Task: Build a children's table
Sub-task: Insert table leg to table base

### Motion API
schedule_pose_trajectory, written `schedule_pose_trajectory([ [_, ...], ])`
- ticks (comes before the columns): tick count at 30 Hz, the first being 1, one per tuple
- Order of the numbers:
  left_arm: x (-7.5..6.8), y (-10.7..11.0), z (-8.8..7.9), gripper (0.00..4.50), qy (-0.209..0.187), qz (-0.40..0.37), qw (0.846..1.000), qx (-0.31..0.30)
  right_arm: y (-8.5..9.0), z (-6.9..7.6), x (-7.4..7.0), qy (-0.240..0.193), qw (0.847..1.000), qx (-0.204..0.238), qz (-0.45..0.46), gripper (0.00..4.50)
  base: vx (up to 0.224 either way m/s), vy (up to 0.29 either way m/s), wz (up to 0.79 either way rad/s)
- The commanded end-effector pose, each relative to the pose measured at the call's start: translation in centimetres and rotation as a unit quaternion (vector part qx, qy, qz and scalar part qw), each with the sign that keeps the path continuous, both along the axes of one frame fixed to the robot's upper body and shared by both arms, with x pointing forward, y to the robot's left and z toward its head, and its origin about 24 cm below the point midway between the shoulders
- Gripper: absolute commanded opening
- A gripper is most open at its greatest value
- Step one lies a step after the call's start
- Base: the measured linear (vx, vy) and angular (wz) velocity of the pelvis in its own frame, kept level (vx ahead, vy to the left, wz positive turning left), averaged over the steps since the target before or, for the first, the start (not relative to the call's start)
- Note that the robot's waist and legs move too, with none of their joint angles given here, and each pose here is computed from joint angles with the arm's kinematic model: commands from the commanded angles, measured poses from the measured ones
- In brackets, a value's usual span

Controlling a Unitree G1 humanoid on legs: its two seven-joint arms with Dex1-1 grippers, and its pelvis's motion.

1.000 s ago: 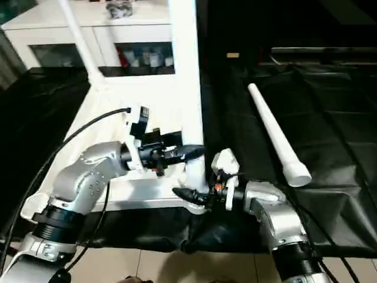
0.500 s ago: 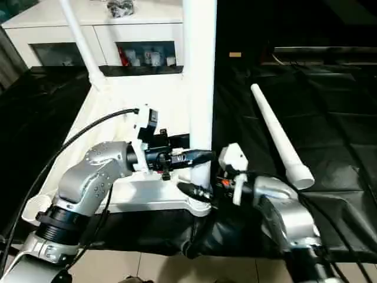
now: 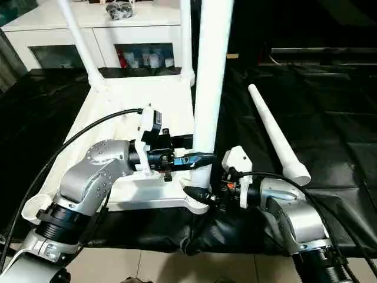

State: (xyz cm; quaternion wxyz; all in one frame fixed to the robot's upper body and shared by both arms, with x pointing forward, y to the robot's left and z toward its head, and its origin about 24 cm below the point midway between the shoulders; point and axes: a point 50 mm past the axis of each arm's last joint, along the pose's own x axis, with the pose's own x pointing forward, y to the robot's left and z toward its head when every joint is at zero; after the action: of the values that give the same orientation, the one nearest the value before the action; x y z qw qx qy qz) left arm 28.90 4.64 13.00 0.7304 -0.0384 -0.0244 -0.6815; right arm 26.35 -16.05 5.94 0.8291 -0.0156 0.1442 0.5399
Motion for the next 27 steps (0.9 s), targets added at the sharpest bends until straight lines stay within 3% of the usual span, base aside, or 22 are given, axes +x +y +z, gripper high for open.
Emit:
schedule_pose_trajectory([
  [1,0.00,0.29,-1.56,1.85,0.015,0.005,0.999,0.049,-0.09,0.48,0.35,-0.004,1.000,-0.012,-0.004,3.50,0.000,0.000,0.00],
  [11,0.02,0.19,-1.73,1.85,0.011,0.002,0.998,0.058,0.38,0.83,0.63,-0.005,1.000,-0.019,0.005,2.53,0.000,0.000,0.00],
  [14,0.03,0.19,-1.77,1.85,0.009,0.001,0.998,0.061,0.52,0.92,0.68,-0.005,1.000,-0.019,0.011,2.44,0.000,0.000,0.00],
  [17,0.06,0.21,-1.83,1.85,0.009,0.000,0.998,0.064,0.63,1.11,0.74,-0.006,1.000,-0.016,0.014,2.44,0.000,0.000,0.00],
  [18,0.06,0.21,-1.84,1.85,0.009,0.000,0.998,0.064,0.63,1.12,0.74,-0.005,1.000,-0.015,0.014,2.77,0.000,0.000,0.00],
  [21,0.11,0.22,-1.90,1.85,0.008,0.000,0.998,0.067,0.57,1.23,0.81,0.001,1.000,-0.013,0.013,3.09,0.000,0.000,0.00],
  [27,0.25,0.21,-2.04,1.85,0.009,0.001,0.997,0.071,0.52,1.46,0.80,-0.007,1.000,-0.017,0.017,3.24,0.000,0.000,0.00],
])
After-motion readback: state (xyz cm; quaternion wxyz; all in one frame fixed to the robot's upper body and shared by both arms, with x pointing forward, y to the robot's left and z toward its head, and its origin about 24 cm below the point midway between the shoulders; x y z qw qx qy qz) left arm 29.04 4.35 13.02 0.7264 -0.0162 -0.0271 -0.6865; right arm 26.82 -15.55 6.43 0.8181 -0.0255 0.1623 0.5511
